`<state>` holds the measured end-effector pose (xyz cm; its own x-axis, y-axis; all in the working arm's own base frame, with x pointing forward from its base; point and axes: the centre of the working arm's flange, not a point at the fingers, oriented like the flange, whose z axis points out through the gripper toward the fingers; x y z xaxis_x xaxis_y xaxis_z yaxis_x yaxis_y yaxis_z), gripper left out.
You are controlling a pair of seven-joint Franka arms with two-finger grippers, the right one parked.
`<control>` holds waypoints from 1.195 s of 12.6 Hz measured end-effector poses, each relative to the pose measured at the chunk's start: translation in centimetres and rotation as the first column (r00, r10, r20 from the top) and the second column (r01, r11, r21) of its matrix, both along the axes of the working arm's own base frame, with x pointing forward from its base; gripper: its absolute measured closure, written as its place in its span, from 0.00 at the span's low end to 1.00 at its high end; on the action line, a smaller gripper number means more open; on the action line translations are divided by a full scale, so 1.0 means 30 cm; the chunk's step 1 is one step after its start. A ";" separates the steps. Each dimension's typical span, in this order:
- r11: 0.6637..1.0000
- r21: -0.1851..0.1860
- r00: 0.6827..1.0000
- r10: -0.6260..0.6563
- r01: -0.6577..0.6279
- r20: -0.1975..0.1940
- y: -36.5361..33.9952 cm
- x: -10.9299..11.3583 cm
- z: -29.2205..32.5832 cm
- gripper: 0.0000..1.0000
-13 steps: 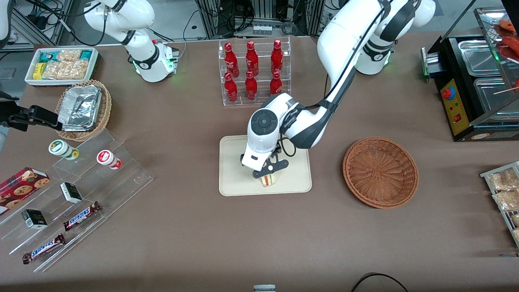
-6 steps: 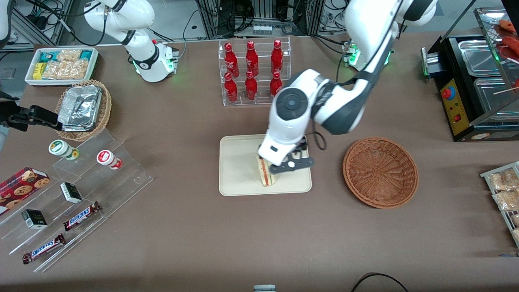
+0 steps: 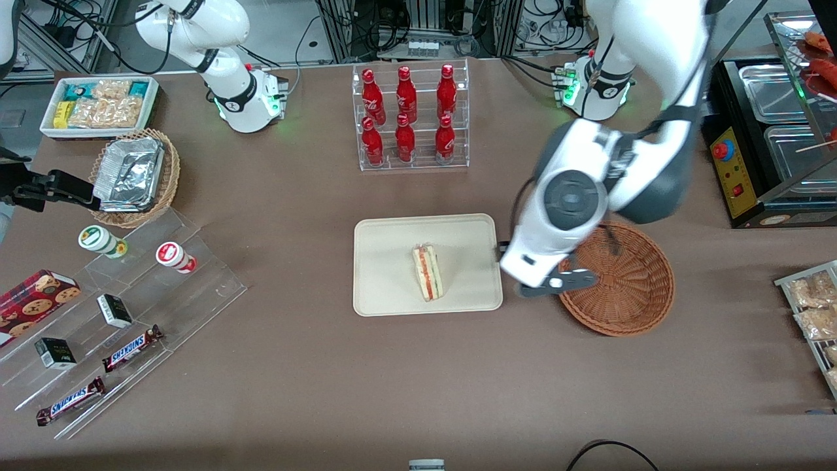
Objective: Place sandwich from basket to tray
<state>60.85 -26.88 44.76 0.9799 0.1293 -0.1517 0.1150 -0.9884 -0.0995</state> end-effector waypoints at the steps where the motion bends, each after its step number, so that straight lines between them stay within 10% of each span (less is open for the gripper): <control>1: 1.000 -0.011 1.000 -0.022 0.022 -0.004 0.115 0.013 0.030 0.00; 15: 0.966 -0.107 0.972 -0.235 0.236 0.014 0.685 -0.208 0.456 0.00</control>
<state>54.61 -6.34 58.45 0.9811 -0.1221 -0.1504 -0.1222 -0.9925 0.0085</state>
